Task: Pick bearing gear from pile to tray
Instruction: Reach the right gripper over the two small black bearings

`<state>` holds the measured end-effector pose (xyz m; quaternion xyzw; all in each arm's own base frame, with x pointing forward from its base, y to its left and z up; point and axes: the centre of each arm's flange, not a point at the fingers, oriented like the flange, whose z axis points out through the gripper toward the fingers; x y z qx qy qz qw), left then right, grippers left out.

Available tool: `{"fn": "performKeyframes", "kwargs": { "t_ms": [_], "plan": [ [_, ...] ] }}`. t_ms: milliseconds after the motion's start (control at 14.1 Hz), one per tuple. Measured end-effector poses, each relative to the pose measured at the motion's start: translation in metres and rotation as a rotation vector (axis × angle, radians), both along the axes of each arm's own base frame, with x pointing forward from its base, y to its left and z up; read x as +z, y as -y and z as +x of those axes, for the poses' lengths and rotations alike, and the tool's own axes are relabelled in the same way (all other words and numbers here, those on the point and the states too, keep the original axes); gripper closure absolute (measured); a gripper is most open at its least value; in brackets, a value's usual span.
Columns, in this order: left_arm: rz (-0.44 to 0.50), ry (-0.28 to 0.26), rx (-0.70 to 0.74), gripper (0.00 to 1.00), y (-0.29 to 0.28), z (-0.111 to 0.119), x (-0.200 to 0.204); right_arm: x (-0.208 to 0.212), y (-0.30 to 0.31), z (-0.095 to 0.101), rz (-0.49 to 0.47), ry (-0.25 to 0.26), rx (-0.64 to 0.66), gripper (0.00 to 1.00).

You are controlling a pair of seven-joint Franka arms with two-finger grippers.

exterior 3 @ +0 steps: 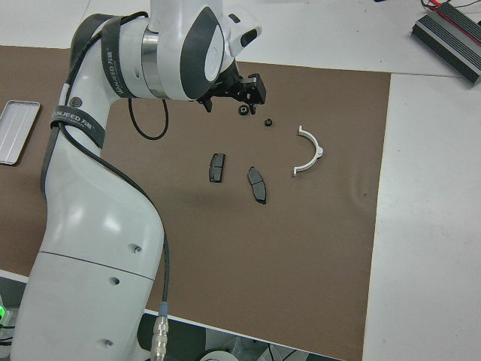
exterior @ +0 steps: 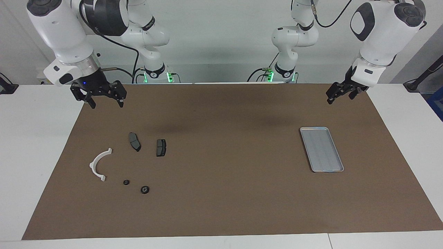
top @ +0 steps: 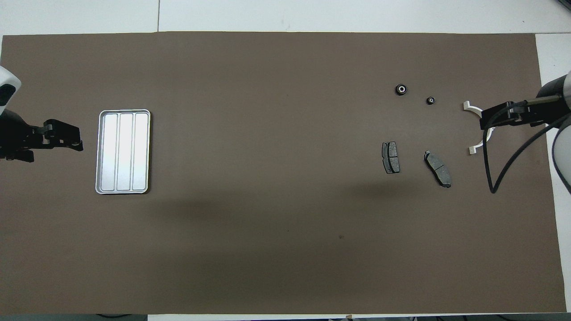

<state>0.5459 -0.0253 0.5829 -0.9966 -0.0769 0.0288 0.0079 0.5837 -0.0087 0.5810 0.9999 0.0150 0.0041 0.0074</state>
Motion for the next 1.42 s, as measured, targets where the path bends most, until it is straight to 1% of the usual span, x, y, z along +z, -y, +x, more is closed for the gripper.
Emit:
{"fn": "performKeyframes", "kwargs": {
  "t_ms": [354,637,778,920,1132,1415],
  "plan": [
    [0.000,0.000,0.000,0.00,0.000,0.000,0.000,-0.074,-0.002,0.046,-0.005,0.008,0.008,0.00],
    [0.000,0.000,0.000,0.00,0.000,0.000,0.000,-0.151,-0.017,0.080,-0.010,0.012,0.033,0.00],
    [0.000,0.000,0.000,0.00,0.000,0.000,0.000,-0.188,-0.022,0.088,-0.012,-0.020,0.041,0.00],
    [0.000,0.000,0.000,0.00,0.000,0.000,0.000,-0.211,-0.027,0.097,-0.013,-0.005,0.049,0.00],
    [0.000,0.000,0.000,0.00,0.000,0.000,0.000,-0.232,-0.040,0.108,-0.014,0.012,0.058,0.00],
    [0.000,0.000,0.000,0.00,0.000,0.000,0.000,-0.256,-0.047,0.124,-0.016,0.017,0.048,0.00]
  ]
}}
